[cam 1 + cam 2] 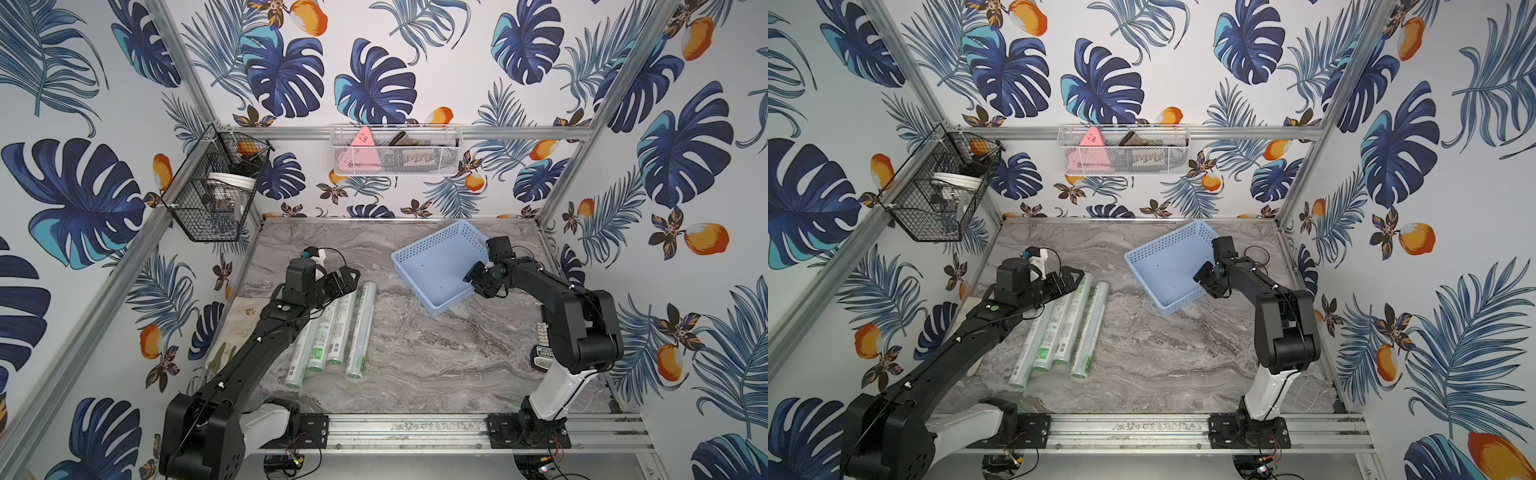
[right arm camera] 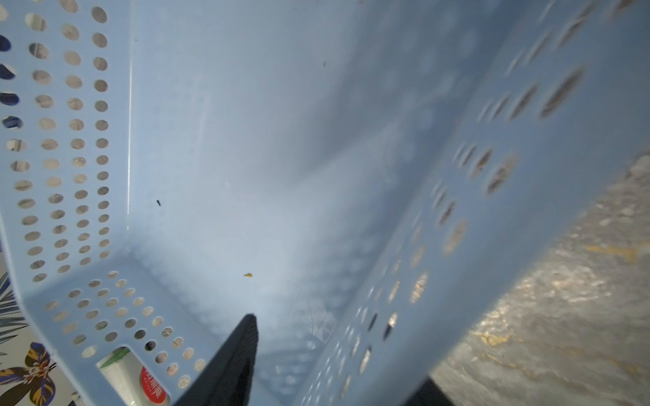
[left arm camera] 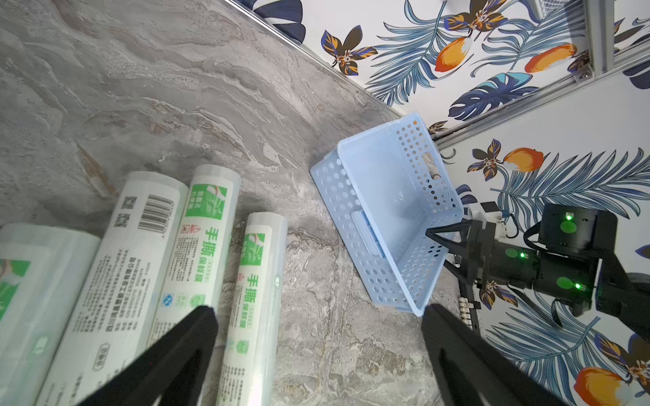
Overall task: Put the plastic wrap into the basket
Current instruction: Adjust the basket at the center of the board.
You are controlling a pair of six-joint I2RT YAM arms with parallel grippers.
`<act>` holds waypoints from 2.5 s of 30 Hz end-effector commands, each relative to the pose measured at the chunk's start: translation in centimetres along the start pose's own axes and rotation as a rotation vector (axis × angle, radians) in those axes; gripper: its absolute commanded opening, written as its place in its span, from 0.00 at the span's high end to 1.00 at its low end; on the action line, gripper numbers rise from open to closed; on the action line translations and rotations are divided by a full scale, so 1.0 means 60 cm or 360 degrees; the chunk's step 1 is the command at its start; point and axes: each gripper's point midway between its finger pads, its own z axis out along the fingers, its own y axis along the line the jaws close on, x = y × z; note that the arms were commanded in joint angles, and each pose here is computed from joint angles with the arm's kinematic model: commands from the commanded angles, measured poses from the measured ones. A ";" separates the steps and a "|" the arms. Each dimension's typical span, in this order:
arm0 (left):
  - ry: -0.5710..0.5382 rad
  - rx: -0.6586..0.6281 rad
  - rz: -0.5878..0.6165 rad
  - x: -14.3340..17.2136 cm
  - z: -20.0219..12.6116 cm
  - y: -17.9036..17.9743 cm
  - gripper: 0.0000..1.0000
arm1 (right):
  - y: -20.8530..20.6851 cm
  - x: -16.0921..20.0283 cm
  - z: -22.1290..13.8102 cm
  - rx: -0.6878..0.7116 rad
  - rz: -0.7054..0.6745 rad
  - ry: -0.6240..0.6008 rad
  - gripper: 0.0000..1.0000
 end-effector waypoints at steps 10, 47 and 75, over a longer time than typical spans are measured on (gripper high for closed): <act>0.0102 -0.0005 0.0088 0.033 -0.013 -0.011 0.01 | -0.097 0.023 -0.055 0.0387 -0.0363 -0.0026 0.72; 0.0593 0.0105 0.0302 0.169 0.149 -0.094 0.01 | -0.025 0.096 0.011 0.0205 -0.0915 0.0358 0.85; 0.0499 -0.0576 0.0507 0.169 0.070 0.047 0.20 | 0.128 0.097 -0.178 -0.0550 -0.0711 0.0009 0.43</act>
